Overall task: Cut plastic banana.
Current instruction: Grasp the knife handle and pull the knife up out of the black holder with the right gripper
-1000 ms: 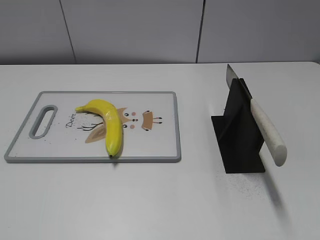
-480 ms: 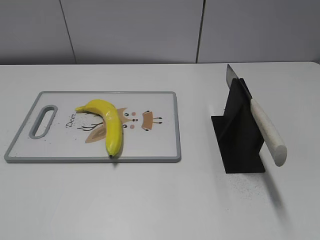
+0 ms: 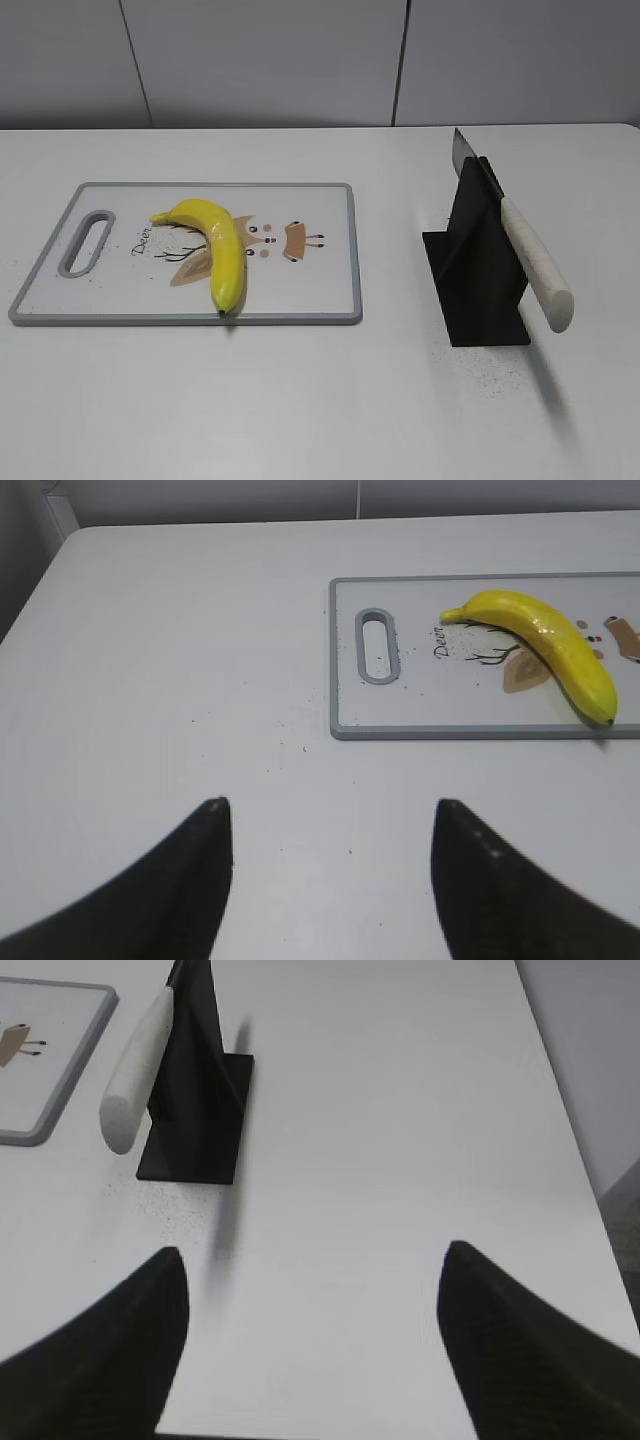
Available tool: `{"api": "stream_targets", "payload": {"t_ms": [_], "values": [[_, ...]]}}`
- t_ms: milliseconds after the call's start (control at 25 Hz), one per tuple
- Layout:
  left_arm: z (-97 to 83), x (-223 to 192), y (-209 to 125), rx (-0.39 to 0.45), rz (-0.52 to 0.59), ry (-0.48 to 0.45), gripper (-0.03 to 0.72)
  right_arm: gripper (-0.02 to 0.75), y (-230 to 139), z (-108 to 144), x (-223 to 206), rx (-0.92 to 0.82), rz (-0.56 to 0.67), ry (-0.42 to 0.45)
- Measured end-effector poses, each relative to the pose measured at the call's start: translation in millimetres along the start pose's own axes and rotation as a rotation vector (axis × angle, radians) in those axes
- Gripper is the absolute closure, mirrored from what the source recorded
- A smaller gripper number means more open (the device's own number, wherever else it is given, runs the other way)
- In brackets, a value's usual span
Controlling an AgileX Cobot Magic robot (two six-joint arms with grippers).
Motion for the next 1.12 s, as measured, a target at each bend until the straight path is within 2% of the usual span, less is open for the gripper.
{"api": "stream_targets", "payload": {"t_ms": [280, 520, 720, 1120], "values": [[0.0, 0.0, 0.0, 0.000, 0.000, 0.000, 0.097, 0.115, 21.9, 8.4, -15.3, -0.033, 0.160, -0.002], [0.0, 0.0, 0.0, 0.000, 0.000, 0.000, 0.097, 0.167, 36.2, 21.7, -32.0, -0.116, 0.307, 0.027], [0.0, 0.0, 0.0, 0.000, 0.000, 0.000, 0.097, 0.178, 44.2, 30.3, -49.5, -0.112, 0.414, 0.041], [0.1, 0.0, 0.0, 0.000, 0.000, 0.001, 0.097, 0.181, 50.4, 63.5, -93.9, -0.032, 0.650, 0.098]]}}
Point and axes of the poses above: a point on each arm's last joint axis where the gripper is mounted, x pointing back along that axis away from the gripper, z along the wrist's bending axis when the last joint is at zero, y = z × x, the point moved 9 cm from there along -x, pointing out along that axis toward the gripper, and after that the axes turned 12 degrees about -x, right-handed, at the moved point
